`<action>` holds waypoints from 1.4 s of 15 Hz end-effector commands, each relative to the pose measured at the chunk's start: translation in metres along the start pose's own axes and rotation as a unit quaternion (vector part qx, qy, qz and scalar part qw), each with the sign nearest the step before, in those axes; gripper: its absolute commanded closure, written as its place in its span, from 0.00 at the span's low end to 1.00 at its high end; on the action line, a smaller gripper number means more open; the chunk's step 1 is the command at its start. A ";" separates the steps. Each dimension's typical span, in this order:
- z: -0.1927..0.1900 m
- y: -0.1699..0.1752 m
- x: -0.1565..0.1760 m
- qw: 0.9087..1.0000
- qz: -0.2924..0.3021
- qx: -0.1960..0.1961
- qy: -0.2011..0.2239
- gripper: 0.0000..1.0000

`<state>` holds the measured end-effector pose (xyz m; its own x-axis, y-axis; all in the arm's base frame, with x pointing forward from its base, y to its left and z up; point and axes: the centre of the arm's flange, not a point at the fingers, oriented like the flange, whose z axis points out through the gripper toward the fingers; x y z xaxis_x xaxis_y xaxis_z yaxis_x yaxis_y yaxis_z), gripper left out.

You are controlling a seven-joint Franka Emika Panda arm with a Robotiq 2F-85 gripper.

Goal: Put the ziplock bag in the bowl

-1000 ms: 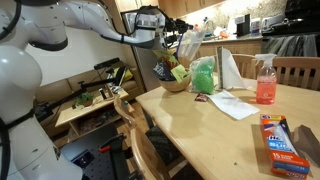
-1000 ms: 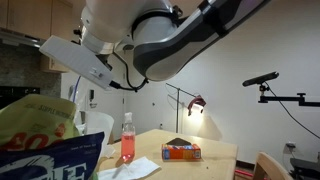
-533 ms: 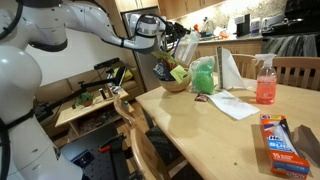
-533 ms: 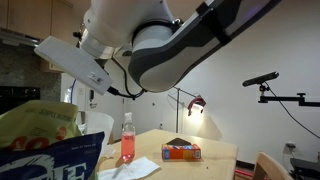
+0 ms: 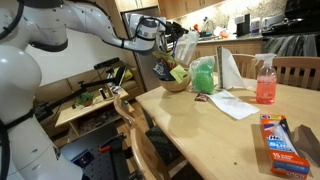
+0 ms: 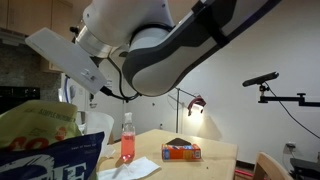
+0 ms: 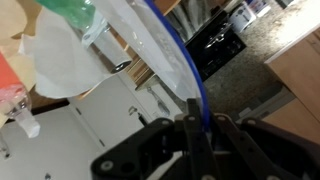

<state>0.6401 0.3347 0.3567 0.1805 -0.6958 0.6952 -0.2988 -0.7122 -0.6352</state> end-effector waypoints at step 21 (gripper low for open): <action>-0.034 -0.097 -0.070 0.959 0.017 0.177 -0.222 0.99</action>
<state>0.6295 0.4711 0.3761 0.5276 -0.6457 0.5520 0.0877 -0.6049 -0.7915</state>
